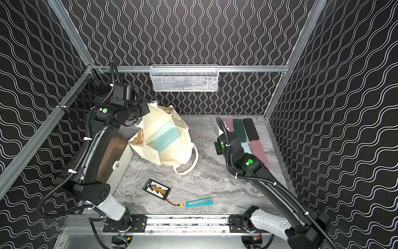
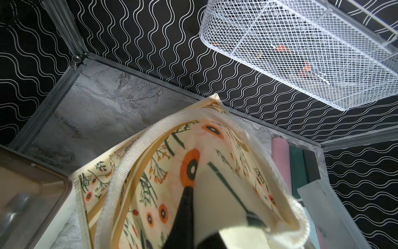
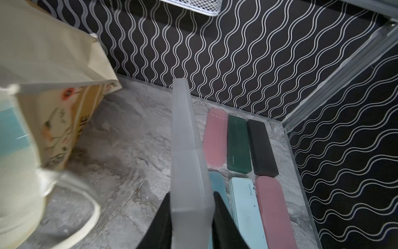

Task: Take out the pencil case from the canvas bag
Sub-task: Place the pencil case at the center of the board.

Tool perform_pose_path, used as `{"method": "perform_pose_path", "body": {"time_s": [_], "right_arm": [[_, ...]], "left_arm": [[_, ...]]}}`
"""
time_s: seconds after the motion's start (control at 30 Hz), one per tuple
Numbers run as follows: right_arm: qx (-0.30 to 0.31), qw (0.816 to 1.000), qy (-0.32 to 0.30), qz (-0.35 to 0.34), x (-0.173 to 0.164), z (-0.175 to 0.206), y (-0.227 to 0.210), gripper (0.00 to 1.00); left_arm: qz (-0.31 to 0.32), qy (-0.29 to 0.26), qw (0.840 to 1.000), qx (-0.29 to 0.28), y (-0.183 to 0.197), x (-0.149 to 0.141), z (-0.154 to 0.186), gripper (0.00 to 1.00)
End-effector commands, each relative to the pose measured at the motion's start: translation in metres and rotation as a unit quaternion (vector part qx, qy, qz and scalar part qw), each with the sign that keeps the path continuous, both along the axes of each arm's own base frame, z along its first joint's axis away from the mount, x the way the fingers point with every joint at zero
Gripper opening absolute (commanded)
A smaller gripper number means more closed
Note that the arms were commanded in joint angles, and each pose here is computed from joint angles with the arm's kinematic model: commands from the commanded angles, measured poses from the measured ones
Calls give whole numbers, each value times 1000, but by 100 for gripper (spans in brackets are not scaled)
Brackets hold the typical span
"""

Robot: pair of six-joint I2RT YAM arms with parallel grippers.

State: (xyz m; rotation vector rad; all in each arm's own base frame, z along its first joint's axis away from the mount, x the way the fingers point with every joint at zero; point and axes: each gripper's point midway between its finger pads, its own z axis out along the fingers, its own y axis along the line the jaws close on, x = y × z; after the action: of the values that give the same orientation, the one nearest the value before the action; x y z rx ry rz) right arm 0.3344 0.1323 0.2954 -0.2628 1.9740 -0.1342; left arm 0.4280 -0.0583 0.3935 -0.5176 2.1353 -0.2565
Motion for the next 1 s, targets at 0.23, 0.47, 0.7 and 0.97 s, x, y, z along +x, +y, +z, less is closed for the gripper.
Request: {"method": "perform_pose_path", "body": {"time_s": [0.23,0.47,0.7,0.97], "right_arm": [[-24,999,15,-25,93,-36,16,14],[-127,991,39,-1,142,-76,23,15],[-210,976,53,21,176,-106,25,16],[-310,948,62,29,209,-136,14,16]], "left_arm": [[17,-31,994,-108,18,-1,22,0],[10,-29,985,-168,24,13,31,0],[16,-15,975,-223,33,29,31,0],[39,-24,978,-204,50,23,31,0]]}}
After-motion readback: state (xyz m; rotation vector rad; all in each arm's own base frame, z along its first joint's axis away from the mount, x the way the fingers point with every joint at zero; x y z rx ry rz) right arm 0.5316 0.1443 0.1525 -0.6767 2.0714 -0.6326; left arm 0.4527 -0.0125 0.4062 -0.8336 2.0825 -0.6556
